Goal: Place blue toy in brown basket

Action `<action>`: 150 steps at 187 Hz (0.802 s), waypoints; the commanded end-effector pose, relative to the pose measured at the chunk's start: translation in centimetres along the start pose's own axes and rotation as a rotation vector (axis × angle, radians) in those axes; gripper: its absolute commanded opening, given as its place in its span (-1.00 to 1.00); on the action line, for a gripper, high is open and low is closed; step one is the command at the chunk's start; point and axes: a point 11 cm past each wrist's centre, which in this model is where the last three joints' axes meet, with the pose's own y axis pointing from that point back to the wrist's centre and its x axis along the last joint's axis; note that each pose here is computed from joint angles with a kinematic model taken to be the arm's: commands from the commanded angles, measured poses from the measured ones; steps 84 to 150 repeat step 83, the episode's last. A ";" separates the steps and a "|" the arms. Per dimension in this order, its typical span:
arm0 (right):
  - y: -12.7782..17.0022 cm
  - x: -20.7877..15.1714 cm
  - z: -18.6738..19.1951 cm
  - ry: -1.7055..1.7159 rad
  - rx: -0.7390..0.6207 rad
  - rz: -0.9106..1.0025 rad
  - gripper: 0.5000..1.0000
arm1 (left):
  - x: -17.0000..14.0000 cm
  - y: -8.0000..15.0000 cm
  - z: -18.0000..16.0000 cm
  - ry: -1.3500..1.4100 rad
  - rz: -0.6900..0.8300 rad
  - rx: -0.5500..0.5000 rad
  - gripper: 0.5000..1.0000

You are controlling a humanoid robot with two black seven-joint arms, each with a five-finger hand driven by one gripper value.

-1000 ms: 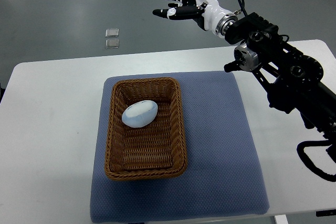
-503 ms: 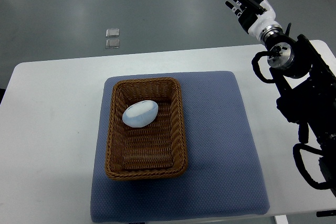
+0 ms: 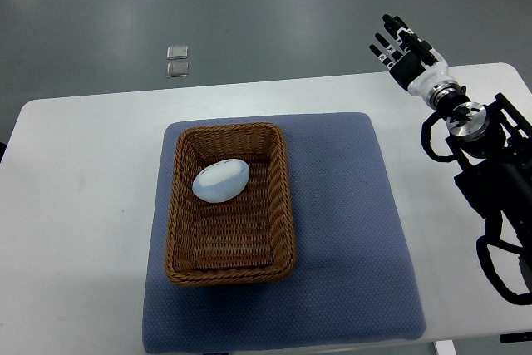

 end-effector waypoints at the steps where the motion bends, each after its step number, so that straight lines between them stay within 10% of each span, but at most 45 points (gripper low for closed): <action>1: 0.2 0.4 0.5 -0.008 0.000 0.013 0.61 | 0.0 0.0 0.0 0.000 0.000 0.000 1.00; 150: 0.2 0.6 -0.1 0.001 0.057 0.039 0.62 | 0.0 0.0 0.0 0.000 0.000 0.000 1.00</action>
